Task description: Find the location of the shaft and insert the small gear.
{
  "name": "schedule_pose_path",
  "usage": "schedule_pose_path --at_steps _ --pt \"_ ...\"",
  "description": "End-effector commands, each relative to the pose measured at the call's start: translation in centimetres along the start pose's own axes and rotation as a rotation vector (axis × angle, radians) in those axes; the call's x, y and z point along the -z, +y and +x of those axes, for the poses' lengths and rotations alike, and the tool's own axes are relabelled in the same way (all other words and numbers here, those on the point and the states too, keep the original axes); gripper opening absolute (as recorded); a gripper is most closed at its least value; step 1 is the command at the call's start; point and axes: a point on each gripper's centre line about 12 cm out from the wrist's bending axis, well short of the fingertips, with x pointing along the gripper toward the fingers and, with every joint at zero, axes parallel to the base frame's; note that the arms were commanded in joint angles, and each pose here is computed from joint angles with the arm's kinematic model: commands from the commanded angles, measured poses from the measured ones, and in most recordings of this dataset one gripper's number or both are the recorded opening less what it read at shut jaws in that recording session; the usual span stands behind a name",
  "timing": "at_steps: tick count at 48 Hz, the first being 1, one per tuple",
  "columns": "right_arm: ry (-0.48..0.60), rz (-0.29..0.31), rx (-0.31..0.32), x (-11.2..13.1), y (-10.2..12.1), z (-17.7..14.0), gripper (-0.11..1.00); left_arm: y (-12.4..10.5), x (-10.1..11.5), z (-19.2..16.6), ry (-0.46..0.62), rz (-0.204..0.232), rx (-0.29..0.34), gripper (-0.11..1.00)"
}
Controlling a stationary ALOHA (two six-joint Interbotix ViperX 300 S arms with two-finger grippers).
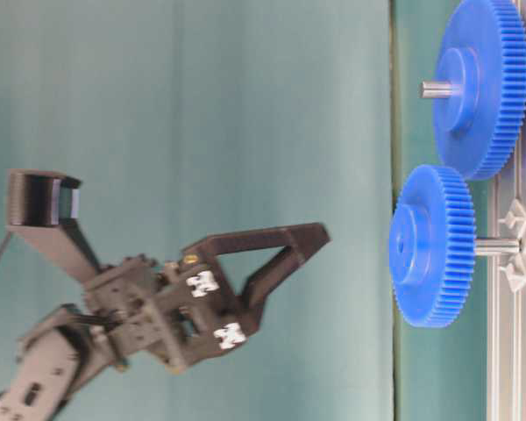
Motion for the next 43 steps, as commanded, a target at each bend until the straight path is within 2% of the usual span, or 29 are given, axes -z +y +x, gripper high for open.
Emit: schedule_pose_path --at_steps 1,4,12,21,32,43 --pt "-0.017 0.01 0.0 -0.5 0.0 0.0 0.12 0.1 0.0 -0.2 -0.016 -0.007 -0.005 0.04" --pt "-0.016 0.01 0.001 -0.4 0.0 0.0 0.12 0.0 0.6 0.0 -0.001 -0.013 -0.003 -0.01" --pt "-0.014 0.01 0.001 -0.4 0.0 0.0 0.12 -0.3 2.0 0.6 0.036 -0.033 0.005 -0.01" --pt "-0.016 0.011 0.002 -0.4 0.0 0.0 0.12 -0.3 2.1 0.6 0.035 -0.077 0.004 -0.01" --pt "-0.016 0.01 0.001 -0.4 0.0 0.0 0.12 -0.5 2.7 0.9 0.053 -0.09 0.008 -0.01" --pt "-0.017 0.01 0.0 -0.5 0.0 0.0 0.12 -1.7 3.1 1.0 0.066 -0.072 0.027 -0.01"
